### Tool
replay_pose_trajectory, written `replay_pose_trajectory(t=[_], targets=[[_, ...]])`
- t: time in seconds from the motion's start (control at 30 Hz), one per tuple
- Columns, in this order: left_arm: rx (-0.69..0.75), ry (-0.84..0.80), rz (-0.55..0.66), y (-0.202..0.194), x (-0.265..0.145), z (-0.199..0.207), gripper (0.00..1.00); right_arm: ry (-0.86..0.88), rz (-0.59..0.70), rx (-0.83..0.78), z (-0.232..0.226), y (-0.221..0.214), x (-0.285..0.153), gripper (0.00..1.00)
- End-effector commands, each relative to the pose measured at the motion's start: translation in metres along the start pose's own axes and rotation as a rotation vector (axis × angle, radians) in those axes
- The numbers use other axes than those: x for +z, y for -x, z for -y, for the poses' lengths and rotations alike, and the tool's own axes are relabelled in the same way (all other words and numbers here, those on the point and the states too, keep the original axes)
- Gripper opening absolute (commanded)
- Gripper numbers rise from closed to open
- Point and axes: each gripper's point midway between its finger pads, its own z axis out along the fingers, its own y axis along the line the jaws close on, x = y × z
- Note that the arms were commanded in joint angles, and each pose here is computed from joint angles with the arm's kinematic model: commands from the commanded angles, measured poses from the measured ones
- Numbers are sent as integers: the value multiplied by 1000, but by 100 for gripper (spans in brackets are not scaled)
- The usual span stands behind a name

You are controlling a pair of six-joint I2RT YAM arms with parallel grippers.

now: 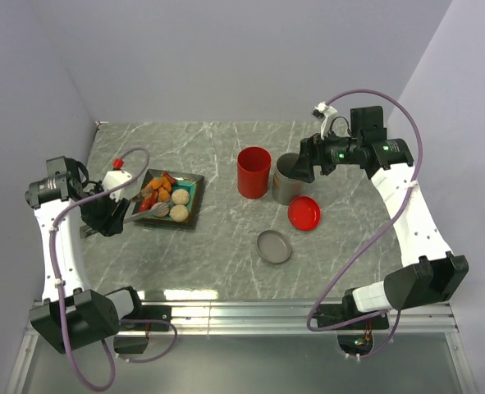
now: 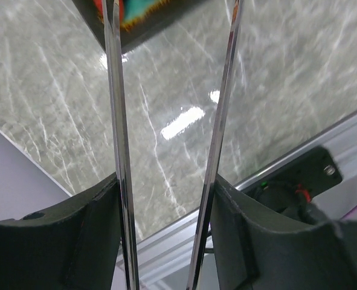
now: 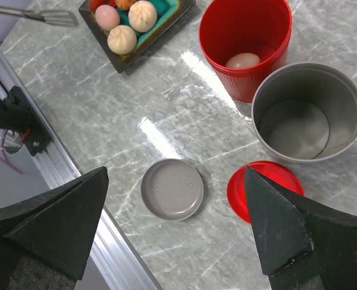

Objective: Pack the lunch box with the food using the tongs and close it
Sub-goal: Pick up the food using the clamp

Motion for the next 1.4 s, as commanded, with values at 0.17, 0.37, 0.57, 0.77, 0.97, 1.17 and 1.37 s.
replay_pose_trajectory(t=[0.17, 0.37, 0.57, 0.77, 0.97, 1.17, 1.37], targets=[[117, 40, -66, -17, 13, -18, 59, 30, 31, -18, -5, 15, -4, 100], [128, 55, -78, -11, 25, -40, 58, 28, 22, -11, -4, 13, -2, 100], [166, 45, -105, -9, 37, -53, 57, 23, 12, -11, -2, 12, -2, 100], [200, 47, -136, -4, 51, -60, 57, 25, 7, -2, 0, 13, 1, 100], [222, 6, -171, -4, 65, -56, 55, 18, 0, -2, 2, 12, 1, 100], [228, -12, -206, -9, 74, -54, 53, 14, -9, -1, 4, 9, 2, 100], [227, -23, -240, -15, 74, -54, 44, 10, -10, -5, 4, 10, 2, 100]])
